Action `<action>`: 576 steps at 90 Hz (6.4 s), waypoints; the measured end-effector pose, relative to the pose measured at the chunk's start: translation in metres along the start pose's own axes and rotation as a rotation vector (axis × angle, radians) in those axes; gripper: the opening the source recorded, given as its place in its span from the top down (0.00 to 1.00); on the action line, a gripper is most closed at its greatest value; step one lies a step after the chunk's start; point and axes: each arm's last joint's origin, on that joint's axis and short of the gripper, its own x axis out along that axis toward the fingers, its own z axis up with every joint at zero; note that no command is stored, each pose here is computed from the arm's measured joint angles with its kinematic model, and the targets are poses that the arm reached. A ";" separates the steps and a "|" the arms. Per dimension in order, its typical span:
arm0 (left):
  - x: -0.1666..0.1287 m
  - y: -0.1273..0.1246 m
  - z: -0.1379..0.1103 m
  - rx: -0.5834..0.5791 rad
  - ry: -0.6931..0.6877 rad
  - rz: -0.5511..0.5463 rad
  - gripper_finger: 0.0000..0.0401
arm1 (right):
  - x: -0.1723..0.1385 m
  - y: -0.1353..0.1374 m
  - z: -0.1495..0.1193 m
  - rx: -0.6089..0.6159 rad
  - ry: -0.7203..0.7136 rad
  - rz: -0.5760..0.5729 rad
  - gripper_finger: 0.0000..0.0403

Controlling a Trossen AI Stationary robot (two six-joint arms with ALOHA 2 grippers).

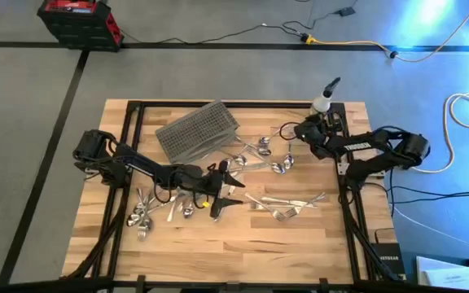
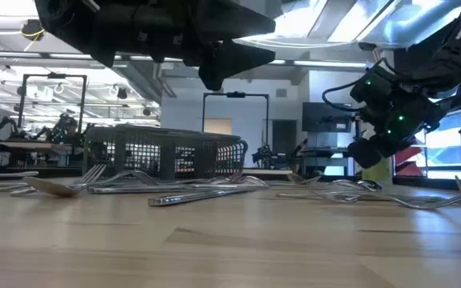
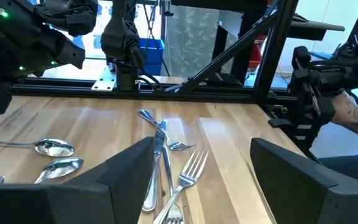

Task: Sort silverware
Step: Move the white spray bottle to the top right of the table, then move the gray silverware organizer to the middle right of the table

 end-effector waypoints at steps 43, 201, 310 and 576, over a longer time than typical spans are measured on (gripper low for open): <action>0.000 0.000 -0.001 -0.003 0.011 0.001 0.37 | -0.006 0.007 0.000 0.000 0.008 0.146 1.00; -0.099 -0.038 0.017 0.274 0.325 0.229 0.37 | -0.174 0.176 0.087 -0.856 -0.948 1.012 0.32; -0.197 0.001 -0.076 -0.035 0.106 0.455 0.37 | -0.160 0.250 0.109 -0.935 -0.963 0.831 0.70; -0.196 0.001 -0.073 -0.049 0.071 0.456 0.37 | -0.186 -0.085 0.220 -0.682 0.208 1.479 1.00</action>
